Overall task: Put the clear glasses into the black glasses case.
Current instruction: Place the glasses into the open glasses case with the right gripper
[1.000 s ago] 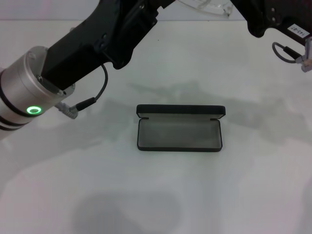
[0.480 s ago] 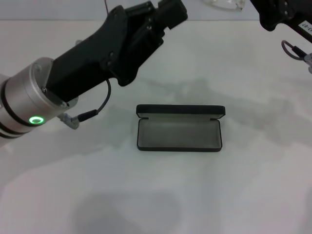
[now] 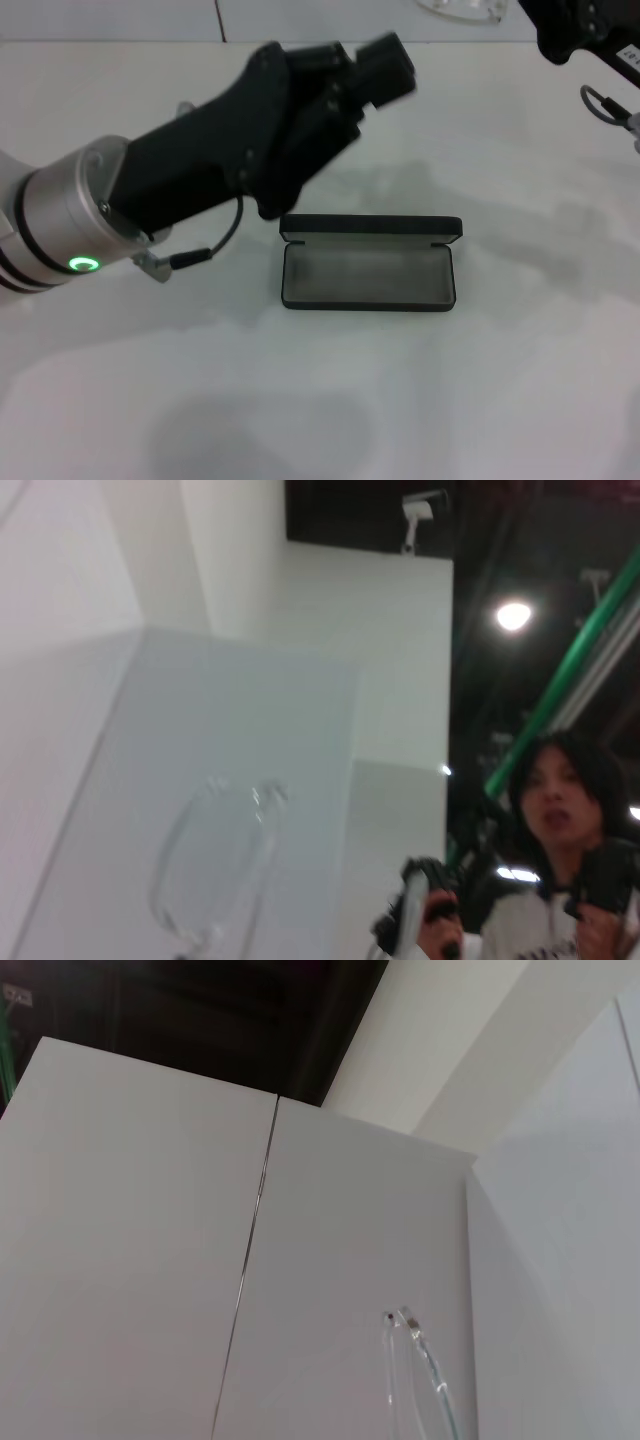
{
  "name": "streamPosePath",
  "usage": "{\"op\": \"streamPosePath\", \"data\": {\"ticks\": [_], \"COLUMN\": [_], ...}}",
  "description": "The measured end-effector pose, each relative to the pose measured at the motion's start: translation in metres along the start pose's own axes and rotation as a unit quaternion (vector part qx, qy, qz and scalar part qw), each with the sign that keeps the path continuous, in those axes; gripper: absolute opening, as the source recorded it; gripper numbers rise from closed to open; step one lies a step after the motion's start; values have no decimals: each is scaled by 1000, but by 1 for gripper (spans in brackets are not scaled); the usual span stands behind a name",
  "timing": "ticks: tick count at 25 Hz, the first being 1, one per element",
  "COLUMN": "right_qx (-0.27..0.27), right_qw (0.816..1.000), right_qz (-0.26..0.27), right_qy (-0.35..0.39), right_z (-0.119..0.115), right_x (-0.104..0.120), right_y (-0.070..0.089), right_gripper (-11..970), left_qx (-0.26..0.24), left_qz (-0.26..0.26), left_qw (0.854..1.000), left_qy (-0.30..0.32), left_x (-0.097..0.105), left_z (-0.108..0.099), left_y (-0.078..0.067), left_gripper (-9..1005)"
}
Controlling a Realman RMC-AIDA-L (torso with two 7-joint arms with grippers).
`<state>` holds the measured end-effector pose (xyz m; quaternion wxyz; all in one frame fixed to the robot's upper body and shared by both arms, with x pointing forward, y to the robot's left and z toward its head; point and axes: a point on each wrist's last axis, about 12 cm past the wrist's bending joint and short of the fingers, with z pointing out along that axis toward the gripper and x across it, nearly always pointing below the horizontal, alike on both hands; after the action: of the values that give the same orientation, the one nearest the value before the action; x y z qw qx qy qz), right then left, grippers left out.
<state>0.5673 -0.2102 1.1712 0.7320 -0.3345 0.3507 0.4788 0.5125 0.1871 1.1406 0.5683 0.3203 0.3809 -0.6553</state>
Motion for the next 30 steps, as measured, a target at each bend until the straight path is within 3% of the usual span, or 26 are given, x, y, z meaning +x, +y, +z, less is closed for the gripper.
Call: {"op": "streamPosePath", "data": {"ticks": [10, 30], "right_qx": [0, -31], "right_qw": [1000, 998], "right_qz": [1, 13], "right_qy": [0, 47], "right_z": [1, 13], "right_x": [1, 15], "right_y": [0, 4], "right_gripper": [40, 40], "left_qx": [24, -27], "left_qz": [2, 18], "left_qw": [1000, 998], "left_qy": [-3, -53], "left_x": [-2, -13], "left_z": [9, 8], "left_y": [1, 13], "left_gripper": [58, 58]}}
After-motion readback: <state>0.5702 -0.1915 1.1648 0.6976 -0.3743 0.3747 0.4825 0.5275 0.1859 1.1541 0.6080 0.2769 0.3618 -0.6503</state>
